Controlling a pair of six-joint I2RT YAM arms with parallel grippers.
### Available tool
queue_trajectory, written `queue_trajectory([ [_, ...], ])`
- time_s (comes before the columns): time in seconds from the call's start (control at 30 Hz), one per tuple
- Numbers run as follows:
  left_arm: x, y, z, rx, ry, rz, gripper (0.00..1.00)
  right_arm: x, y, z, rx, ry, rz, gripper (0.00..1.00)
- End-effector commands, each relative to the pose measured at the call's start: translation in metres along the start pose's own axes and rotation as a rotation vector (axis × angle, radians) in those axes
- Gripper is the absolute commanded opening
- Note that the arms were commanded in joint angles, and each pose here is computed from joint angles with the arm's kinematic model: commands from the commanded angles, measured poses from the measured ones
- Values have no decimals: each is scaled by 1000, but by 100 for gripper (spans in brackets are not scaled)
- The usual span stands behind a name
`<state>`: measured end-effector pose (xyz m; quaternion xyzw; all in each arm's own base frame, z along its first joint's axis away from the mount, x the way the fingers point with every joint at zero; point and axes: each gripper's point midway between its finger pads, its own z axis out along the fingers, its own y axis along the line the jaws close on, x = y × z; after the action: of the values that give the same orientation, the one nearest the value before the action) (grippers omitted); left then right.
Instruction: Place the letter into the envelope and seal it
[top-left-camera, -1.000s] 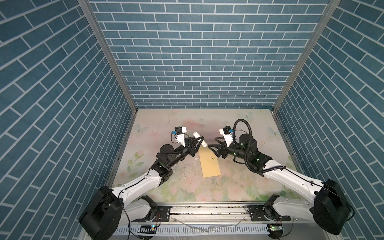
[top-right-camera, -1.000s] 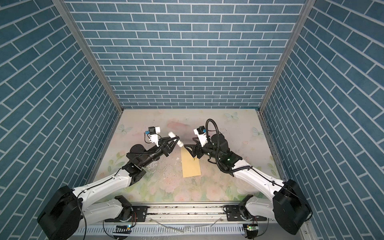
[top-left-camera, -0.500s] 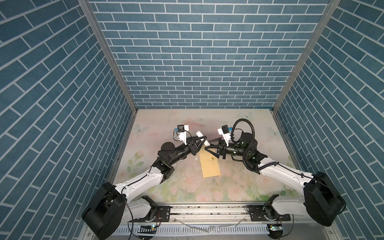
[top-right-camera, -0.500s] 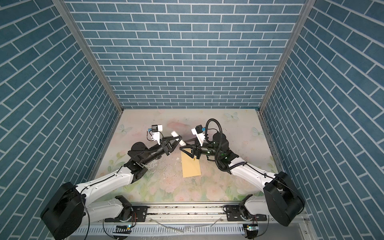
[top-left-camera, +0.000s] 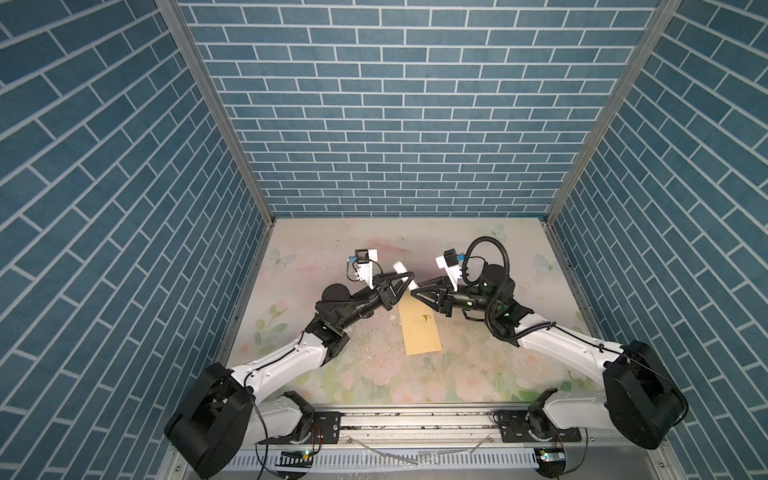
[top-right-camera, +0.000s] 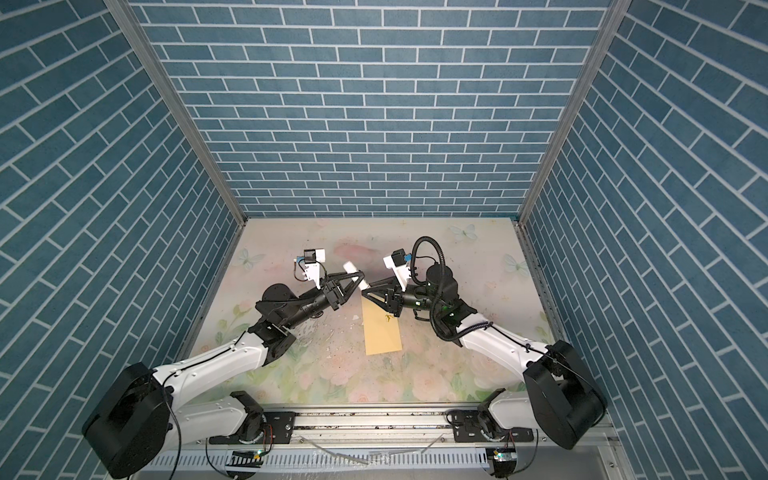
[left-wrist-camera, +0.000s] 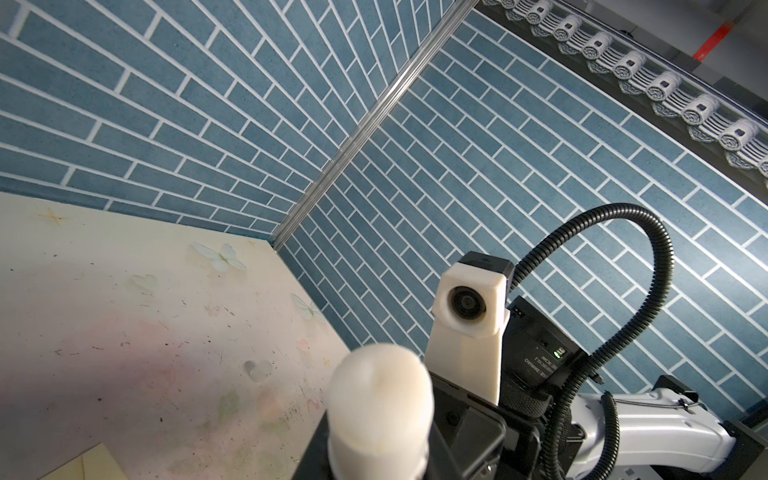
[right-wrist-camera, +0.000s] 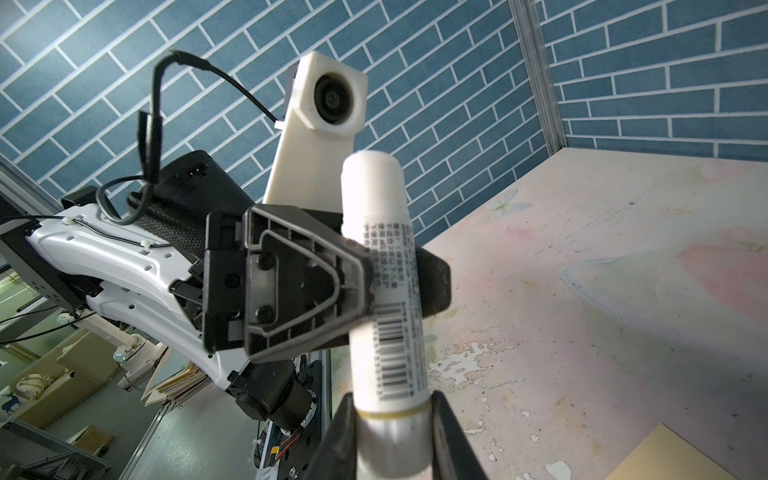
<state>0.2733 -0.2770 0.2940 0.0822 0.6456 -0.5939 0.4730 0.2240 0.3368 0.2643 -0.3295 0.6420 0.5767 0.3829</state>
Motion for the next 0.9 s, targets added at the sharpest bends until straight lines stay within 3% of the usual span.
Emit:
queue_trajectory([
  [0.0,-13,-7,3,18,-35,43,0,-10,-3,0,38,-29,3,2],
  [0.23,-7,6,2,-47,-16,52,0,-19,-42,-15,379,-60,-49,0],
  [0.43,-2,18,3,-99,0,45,0,-31,-64,-30,877,1,-318,0],
  [0.53,-2,21,5,-105,0,39,0,-41,-68,-32,1063,11,-428,0],
  [0.73,1,26,7,-115,4,27,0,-47,-65,-14,1318,64,-669,0],
  [0.87,2,27,7,-118,5,27,0,-45,-62,0,1400,92,-793,0],
])
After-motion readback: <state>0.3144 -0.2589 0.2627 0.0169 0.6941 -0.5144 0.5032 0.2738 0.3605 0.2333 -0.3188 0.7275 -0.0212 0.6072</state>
